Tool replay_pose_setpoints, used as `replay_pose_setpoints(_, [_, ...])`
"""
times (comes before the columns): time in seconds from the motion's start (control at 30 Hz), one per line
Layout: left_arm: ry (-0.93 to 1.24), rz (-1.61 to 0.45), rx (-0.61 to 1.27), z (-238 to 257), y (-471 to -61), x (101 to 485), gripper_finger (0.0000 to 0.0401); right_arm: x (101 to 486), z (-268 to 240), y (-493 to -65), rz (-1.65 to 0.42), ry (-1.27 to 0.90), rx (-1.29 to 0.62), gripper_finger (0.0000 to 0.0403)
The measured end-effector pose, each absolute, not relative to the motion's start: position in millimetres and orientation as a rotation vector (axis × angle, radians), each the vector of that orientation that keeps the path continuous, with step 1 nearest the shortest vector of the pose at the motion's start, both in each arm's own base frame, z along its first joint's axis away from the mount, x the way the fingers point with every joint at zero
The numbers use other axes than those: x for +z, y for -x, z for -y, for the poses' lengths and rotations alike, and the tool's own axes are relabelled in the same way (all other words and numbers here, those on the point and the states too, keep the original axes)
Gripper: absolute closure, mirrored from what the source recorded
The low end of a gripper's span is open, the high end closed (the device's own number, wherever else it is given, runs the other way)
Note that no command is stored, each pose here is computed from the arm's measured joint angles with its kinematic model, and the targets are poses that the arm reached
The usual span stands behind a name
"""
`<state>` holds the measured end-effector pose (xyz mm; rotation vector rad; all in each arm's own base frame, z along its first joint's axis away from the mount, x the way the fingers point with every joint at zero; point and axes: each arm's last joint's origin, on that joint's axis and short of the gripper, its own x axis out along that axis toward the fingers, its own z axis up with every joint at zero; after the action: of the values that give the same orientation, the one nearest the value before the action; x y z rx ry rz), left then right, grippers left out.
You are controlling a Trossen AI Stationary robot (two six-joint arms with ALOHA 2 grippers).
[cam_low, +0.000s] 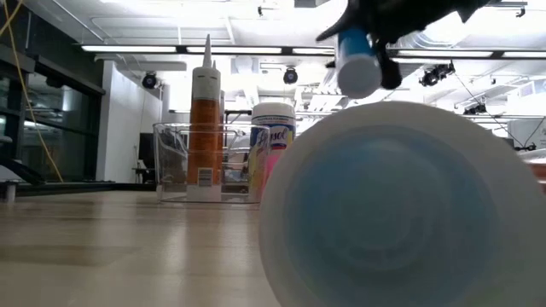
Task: Pick & place silicon tubes, Sealant and Lysol wipes
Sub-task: Put the left blue sealant into the pink container
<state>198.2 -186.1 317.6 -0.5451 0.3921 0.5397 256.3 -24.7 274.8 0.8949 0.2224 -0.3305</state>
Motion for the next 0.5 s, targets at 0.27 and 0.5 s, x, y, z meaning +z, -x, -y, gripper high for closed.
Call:
replay_pose_setpoints(0.27, [0.544,-0.381,0.582,189,-172,313,0.0055,263,83,-277,-0.332,-0.956,-0.398,0.0214])
replay_pose_setpoints(0.5, [0.553,-0.383,0.589,190,-163,312,0.0055,260,117,-316,-0.493,-0.995,-0.475,0.0214])
